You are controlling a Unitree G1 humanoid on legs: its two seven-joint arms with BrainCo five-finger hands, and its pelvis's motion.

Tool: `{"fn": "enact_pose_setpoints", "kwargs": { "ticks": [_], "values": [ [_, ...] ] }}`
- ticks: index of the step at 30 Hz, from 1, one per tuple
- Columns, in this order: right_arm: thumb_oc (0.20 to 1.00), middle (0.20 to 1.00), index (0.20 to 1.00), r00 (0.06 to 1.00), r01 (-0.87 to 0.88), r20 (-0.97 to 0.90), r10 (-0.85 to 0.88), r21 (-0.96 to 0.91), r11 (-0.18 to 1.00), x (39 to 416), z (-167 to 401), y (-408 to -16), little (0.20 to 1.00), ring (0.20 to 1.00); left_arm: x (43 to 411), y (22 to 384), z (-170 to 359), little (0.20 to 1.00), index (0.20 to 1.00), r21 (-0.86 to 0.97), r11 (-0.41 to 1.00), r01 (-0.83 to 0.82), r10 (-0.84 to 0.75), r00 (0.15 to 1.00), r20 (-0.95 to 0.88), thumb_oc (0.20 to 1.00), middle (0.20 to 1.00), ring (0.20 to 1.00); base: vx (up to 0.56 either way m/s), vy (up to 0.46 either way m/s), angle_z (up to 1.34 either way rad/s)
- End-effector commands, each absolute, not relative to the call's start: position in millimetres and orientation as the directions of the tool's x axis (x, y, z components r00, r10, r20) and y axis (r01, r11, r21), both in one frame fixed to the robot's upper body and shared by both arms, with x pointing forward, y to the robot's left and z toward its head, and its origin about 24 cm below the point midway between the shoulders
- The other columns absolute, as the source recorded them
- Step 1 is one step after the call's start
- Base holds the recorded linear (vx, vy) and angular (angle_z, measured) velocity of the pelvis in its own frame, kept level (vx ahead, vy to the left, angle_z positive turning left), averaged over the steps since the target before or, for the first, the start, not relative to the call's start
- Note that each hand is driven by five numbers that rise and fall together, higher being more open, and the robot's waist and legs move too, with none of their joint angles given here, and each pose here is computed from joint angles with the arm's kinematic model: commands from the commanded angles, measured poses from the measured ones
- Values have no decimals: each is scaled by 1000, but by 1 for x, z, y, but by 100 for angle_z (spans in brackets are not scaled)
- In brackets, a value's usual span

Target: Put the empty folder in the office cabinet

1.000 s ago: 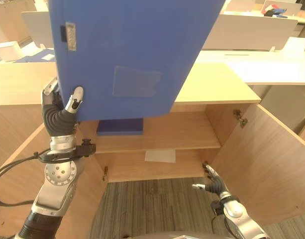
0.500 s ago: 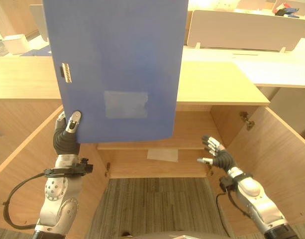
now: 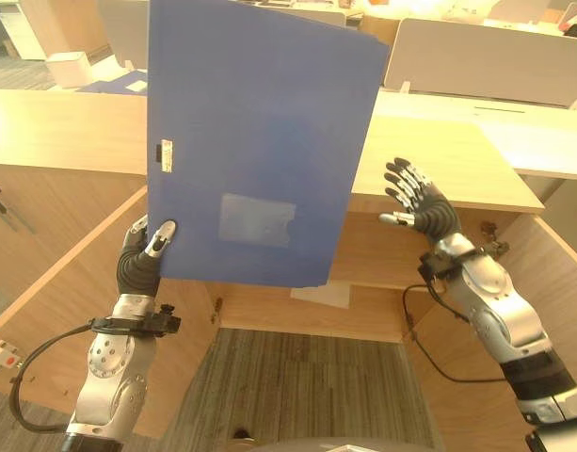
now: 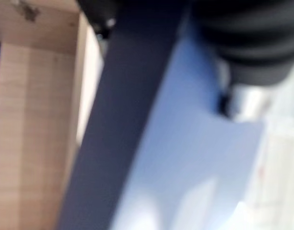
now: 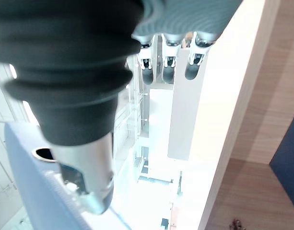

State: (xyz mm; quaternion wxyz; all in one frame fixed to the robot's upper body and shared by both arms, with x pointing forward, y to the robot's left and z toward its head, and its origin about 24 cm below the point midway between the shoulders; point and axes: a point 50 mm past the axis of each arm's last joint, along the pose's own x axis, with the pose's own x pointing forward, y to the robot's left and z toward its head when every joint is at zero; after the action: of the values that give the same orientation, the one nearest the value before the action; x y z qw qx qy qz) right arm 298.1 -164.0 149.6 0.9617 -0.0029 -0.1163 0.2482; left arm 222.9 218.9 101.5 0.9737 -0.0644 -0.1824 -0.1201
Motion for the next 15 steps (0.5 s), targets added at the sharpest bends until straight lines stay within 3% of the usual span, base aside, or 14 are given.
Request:
{"fn": "enact_pose_setpoints", "kwargs": {
  "ticks": [1, 15],
  "values": [
    [1000, 1000, 1000, 844, -451, 312, 437, -27, 892, 307, 178, -170, 1000, 1000, 240, 213, 136, 200, 200, 44, 951, 306, -288, 824, 489, 200, 200, 200, 7, 1, 5],
    [1000, 1000, 1000, 790, -590, 255, 557, 69, 805, 318, 192, -126, 1000, 1000, 247, 202, 132, 200, 200, 84, 939, 334, -334, 821, 464, 200, 200, 200, 2, 0, 3]
  ]
}}
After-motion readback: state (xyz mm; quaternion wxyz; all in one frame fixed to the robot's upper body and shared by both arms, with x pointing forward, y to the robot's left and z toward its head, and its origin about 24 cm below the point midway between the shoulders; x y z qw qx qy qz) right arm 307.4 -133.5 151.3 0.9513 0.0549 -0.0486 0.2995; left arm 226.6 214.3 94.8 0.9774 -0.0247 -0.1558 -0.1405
